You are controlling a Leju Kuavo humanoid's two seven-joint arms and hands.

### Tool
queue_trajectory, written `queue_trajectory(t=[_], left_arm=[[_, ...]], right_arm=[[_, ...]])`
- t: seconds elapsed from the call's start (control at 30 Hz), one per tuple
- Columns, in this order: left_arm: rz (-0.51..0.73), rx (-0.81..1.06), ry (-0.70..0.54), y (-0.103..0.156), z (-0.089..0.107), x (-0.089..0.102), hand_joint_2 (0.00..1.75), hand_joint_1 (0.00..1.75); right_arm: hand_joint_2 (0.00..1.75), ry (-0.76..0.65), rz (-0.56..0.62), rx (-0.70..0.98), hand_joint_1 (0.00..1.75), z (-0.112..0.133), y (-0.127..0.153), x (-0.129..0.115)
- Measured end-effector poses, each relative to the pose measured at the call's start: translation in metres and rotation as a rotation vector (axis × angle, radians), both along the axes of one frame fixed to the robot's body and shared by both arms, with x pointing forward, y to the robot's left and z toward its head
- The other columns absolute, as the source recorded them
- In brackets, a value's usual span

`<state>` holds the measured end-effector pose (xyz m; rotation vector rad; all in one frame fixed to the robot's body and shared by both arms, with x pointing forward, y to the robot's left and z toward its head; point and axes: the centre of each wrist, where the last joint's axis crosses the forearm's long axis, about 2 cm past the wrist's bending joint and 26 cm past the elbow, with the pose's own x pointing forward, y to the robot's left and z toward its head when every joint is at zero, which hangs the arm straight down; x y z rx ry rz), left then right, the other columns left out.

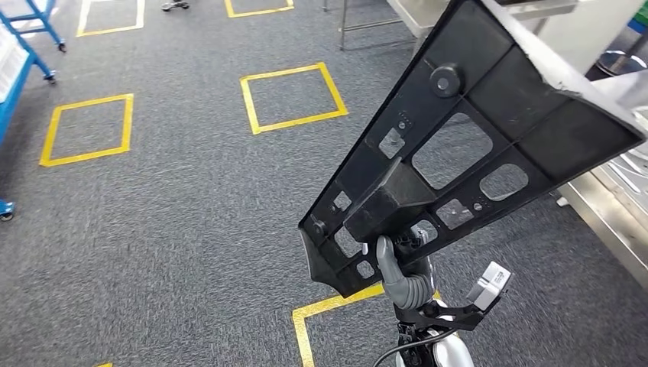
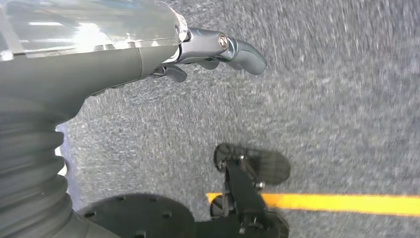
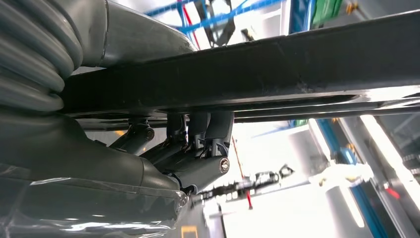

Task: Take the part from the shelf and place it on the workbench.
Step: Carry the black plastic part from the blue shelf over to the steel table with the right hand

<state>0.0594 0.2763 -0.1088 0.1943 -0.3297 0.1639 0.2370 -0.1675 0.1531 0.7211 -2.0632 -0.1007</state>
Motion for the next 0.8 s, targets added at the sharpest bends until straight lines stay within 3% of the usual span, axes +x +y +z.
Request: queue_trajectory(t=[0.8], left_arm=[[-0.008,-0.134,-0.077,-0.0005,-0.0003,0.0012,1.75,0.00]], right_arm=[[1.75,-0.017,-0.035,-0.011,1.75,0.0022,-0.0014,-0.0017]])
